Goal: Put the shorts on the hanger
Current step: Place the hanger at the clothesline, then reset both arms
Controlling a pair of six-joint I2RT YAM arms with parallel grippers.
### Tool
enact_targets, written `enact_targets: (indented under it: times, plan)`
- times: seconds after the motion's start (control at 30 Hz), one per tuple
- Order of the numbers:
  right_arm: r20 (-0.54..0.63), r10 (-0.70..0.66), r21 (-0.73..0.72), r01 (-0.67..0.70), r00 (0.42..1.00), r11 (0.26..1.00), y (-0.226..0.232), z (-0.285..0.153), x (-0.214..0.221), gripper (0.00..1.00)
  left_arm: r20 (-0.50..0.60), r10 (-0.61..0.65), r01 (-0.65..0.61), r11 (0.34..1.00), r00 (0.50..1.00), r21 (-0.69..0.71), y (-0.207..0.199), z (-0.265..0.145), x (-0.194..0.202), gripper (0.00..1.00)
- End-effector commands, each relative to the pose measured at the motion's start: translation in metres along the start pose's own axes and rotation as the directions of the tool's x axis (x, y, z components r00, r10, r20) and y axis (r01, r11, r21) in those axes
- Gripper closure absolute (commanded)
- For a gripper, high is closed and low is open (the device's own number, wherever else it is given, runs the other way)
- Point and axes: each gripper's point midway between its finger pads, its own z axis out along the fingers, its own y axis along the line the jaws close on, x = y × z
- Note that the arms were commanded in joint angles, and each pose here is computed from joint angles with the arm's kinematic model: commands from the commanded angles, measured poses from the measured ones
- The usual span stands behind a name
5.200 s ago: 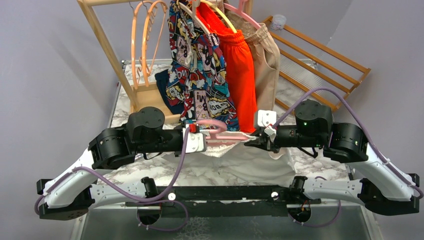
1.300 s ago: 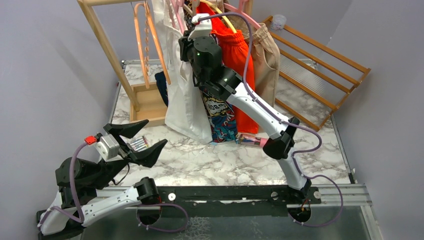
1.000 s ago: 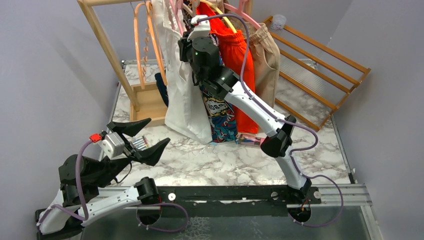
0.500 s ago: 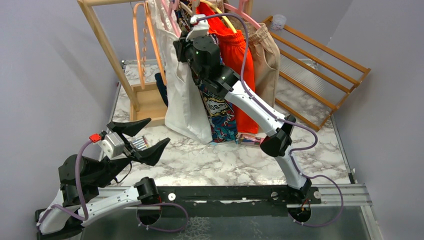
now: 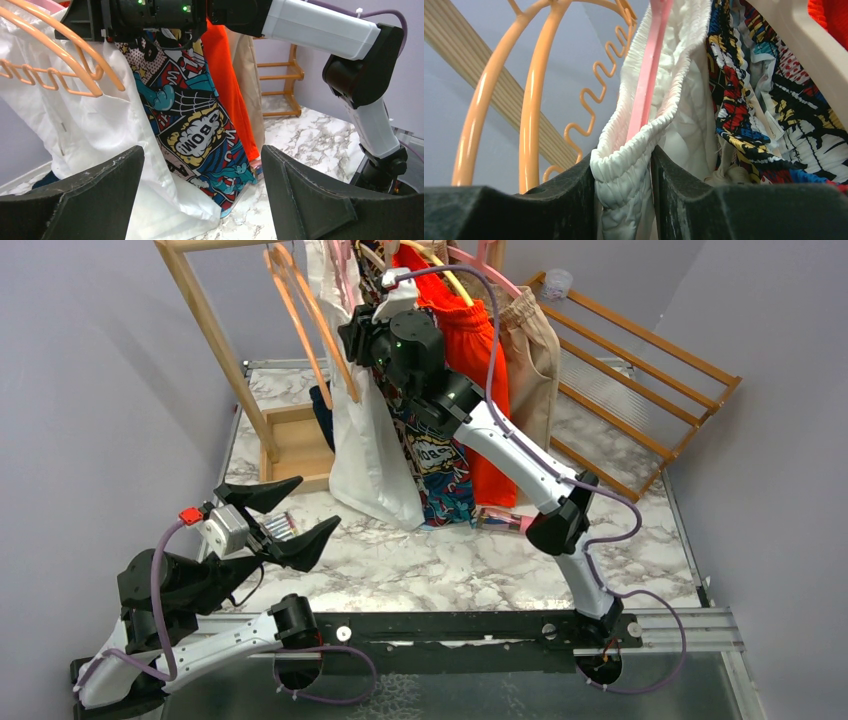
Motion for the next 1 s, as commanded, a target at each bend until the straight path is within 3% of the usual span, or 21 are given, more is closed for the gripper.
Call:
enact_targets:
  times: [0.0,0.37,0.5,0.57,0.77,0.8,0.97]
  plan:
    - [0.054,0.018,-0.086,-0.013,0.998,0.996,0.016,-0.025,-0.048,0.58,0.025,-0.025,0.025,1.0,0.999,0.002,-0.001,-0.002,-0.003,0.12]
    - [0.009,-0.023,-0.127,0.024,1.0,0.992,0.016,-0.065,-0.073,0.45,0.069,-0.08,0.086,0.992,0.994,-0.089,0.018,-0.018,-0.005,0.11]
    - [-0.032,-0.036,-0.173,0.03,0.999,0.984,0.019,-0.09,-0.079,0.36,0.066,-0.102,0.11,0.984,0.993,-0.138,0.027,-0.024,0.003,0.11]
    - [-0.062,-0.037,-0.204,0.023,0.997,0.979,0.021,-0.109,-0.085,0.28,0.06,-0.119,0.127,0.978,0.991,-0.167,0.031,-0.027,0.01,0.11]
    - [-0.06,-0.022,-0.267,0.005,0.998,0.964,0.007,-0.196,-0.107,0.16,0.035,-0.184,0.187,0.941,0.982,-0.281,0.046,-0.031,0.032,0.1]
    - [-0.02,-0.009,-0.264,0.004,1.0,0.965,-0.001,-0.221,-0.122,0.15,0.028,-0.195,0.194,0.932,0.98,-0.307,0.049,-0.031,0.036,0.1]
    - [0.01,-0.042,-0.139,0.043,0.999,0.989,-0.053,-0.284,-0.111,0.09,0.006,-0.26,0.238,0.873,0.966,-0.426,0.06,-0.029,0.062,0.1]
